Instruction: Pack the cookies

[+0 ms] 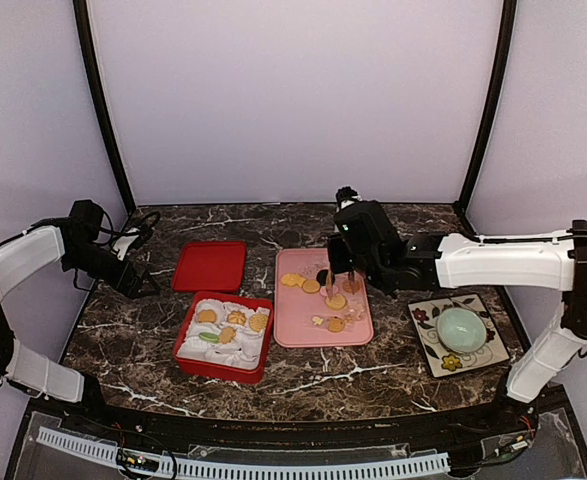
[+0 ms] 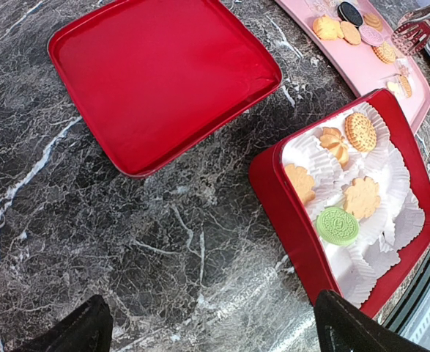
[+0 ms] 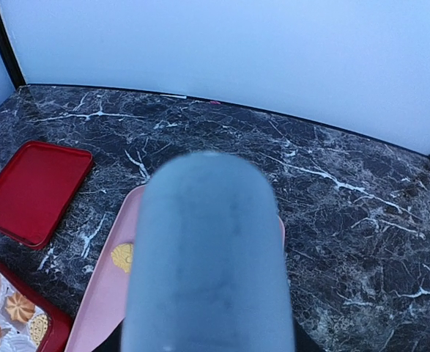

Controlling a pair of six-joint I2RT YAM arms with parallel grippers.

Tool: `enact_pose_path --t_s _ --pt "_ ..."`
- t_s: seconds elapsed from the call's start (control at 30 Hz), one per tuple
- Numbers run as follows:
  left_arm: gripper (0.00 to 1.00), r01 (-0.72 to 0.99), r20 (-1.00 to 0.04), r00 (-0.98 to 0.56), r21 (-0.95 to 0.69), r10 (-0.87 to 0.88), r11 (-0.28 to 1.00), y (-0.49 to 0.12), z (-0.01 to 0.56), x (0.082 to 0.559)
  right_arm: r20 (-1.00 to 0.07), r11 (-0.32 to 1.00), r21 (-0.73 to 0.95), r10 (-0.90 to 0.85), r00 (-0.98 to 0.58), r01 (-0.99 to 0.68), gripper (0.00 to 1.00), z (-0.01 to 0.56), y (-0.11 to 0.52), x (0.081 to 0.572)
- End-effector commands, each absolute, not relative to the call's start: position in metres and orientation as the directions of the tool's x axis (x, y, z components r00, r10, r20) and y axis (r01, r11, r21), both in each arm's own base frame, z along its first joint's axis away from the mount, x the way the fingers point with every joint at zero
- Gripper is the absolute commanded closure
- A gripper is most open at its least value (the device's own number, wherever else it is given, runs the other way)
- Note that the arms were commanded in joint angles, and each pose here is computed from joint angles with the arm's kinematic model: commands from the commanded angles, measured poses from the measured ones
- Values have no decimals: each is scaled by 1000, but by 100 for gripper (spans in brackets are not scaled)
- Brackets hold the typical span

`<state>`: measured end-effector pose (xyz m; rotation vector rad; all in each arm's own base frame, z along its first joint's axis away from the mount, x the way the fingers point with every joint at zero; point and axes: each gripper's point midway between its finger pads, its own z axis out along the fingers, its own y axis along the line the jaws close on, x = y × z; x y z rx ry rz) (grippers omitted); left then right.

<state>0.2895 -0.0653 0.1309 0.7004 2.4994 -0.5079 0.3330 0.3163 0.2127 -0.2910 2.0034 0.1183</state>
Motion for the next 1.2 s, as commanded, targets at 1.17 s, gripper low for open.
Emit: enact_pose_path --t_s 1.17 --pt "1 559 -554 -743 -205 375 804 -63 140 292 -883 962 52 -81 -463 -268 67 184 314 340"
